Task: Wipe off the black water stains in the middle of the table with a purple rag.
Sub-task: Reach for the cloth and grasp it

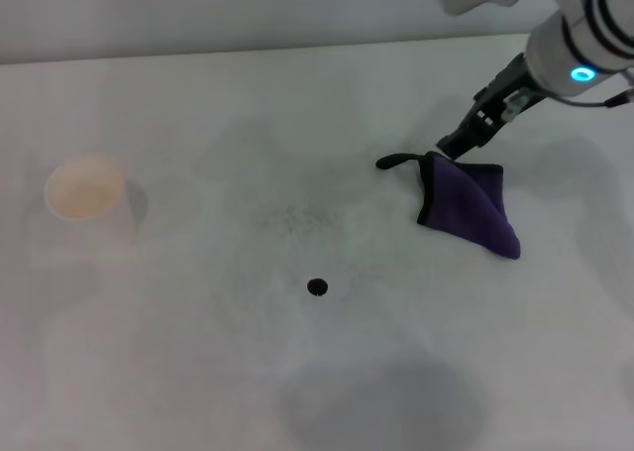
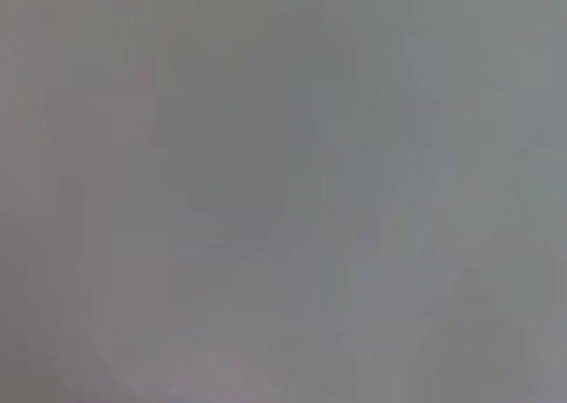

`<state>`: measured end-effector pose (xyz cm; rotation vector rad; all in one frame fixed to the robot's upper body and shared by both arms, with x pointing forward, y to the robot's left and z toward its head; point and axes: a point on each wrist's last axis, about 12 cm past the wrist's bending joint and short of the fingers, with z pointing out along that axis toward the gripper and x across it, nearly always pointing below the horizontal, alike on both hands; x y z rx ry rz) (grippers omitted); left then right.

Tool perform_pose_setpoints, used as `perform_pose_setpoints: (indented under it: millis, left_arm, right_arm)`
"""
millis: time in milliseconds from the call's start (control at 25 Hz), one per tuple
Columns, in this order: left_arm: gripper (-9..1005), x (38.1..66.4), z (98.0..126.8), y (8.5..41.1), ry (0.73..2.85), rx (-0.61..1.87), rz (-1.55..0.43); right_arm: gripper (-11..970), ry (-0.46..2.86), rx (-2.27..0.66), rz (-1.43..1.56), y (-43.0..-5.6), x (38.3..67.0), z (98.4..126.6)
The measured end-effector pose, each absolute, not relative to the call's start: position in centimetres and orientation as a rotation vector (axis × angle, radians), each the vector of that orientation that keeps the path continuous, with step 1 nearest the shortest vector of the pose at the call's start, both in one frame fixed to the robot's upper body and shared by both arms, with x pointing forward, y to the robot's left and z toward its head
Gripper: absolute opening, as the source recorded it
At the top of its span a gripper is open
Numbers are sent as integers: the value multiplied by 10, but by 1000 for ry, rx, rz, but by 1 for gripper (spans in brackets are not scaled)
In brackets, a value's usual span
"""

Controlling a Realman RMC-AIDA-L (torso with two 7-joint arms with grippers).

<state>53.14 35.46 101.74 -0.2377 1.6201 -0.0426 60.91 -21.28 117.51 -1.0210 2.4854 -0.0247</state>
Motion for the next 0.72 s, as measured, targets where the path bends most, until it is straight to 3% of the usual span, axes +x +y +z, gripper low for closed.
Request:
perform_pose_setpoints:
  millis: [120, 360, 720]
  left_arm:
    - [886, 531, 1019, 352, 1604, -226, -53]
    - [885, 520, 1019, 347, 1551, -220, -83]
    - [885, 518, 1014, 343, 1569, -230, -97]
  right_arm:
    - [855, 2502, -978, -2, -206, 608, 1169]
    - [724, 2544, -923, 9, -193, 605, 1148]
    - [710, 2598, -871, -11, -203, 607, 1135]
